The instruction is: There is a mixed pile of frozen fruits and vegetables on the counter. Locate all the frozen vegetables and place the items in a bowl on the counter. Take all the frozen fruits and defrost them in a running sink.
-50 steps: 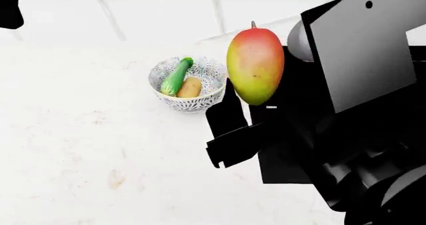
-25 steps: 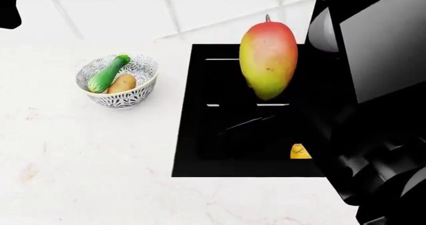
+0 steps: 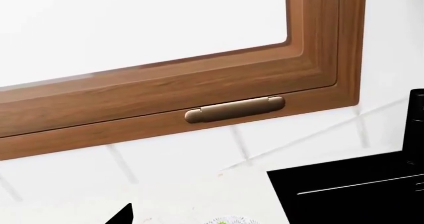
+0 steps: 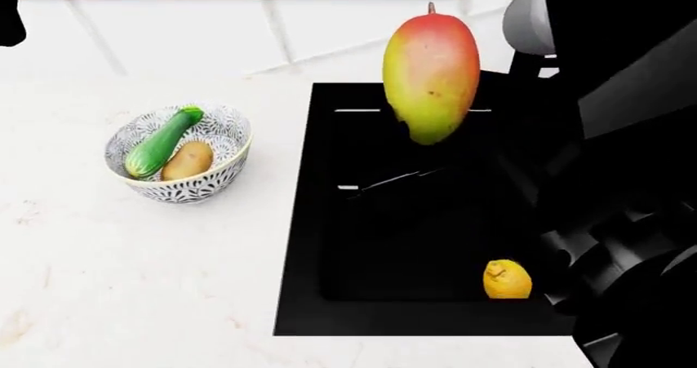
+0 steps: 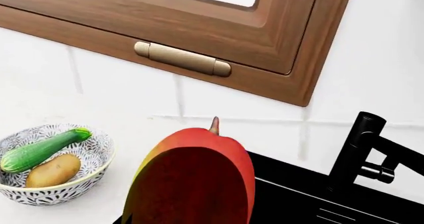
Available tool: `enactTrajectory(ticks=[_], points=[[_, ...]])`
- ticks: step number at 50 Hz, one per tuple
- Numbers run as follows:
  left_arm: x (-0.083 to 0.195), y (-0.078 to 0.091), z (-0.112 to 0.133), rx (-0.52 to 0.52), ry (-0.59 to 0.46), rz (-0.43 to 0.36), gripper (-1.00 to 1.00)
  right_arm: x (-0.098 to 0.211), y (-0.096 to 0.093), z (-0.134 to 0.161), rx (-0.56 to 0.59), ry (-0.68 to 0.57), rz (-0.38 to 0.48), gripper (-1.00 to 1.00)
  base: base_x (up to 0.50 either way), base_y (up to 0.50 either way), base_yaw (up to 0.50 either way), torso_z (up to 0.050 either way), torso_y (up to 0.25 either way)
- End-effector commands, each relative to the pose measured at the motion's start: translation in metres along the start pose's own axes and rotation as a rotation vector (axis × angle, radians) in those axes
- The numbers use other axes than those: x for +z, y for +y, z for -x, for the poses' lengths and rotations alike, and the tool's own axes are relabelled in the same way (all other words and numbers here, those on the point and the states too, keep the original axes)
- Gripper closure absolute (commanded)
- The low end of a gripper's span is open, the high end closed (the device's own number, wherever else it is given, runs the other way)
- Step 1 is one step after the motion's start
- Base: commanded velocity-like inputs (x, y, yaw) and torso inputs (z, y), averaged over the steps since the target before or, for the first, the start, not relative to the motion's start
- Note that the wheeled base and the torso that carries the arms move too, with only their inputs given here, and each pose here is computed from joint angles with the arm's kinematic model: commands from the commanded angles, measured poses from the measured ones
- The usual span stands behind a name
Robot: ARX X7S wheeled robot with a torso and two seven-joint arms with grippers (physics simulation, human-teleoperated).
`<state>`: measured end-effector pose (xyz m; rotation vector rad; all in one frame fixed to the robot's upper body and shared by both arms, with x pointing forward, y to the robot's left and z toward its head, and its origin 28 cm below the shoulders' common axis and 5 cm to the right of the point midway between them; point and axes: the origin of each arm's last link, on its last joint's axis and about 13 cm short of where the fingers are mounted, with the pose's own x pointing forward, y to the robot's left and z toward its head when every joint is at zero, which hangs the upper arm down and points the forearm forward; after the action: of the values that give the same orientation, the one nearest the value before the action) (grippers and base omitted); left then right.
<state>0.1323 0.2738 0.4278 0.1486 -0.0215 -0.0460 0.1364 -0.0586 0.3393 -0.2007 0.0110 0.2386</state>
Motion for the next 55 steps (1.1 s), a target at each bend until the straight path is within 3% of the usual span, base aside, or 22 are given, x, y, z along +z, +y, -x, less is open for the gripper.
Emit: enactTrajectory(ticks=[1, 8, 16, 23, 39, 49, 55], points=[[0.001, 0.000, 0.002, 0.002, -0.003, 0.001, -1.00, 0.001, 0.000, -0.001, -0.005, -0.009, 0.010, 1.00, 0.00, 0.00, 0.00, 0.000, 0.000], [0.000, 0.001, 0.002, 0.003, -0.004, 0.003, -1.00, 0.013, -0.001, -0.011, -0.026, -0.002, -0.030, 1.00, 0.00, 0.00, 0.00, 0.000, 0.000], [-0.001, 0.003, 0.003, 0.007, -0.003, 0.005, -1.00, 0.040, -0.008, -0.039, -0.109, 0.091, -0.063, 1.00, 0.00, 0.00, 0.00, 0.000, 0.000], [0.002, 0.002, 0.004, 0.006, -0.007, 0.001, -1.00, 0.054, -0.020, -0.057, -0.169, 0.176, -0.015, 1.00, 0.00, 0.00, 0.00, 0.000, 0.000], [0.002, 0.001, 0.003, 0.005, -0.003, 0.001, -1.00, 0.054, -0.034, -0.092, -0.222, 0.338, 0.002, 1.00, 0.00, 0.00, 0.00, 0.000, 0.001], [0.000, 0.001, 0.002, 0.005, 0.000, 0.004, -1.00, 0.046, -0.035, -0.109, -0.165, 0.419, -0.087, 1.00, 0.00, 0.00, 0.00, 0.000, 0.000], [-0.001, 0.002, 0.001, 0.006, 0.002, 0.005, -1.00, 0.036, -0.033, -0.119, -0.131, 0.469, -0.081, 1.00, 0.00, 0.00, 0.00, 0.000, 0.000]])
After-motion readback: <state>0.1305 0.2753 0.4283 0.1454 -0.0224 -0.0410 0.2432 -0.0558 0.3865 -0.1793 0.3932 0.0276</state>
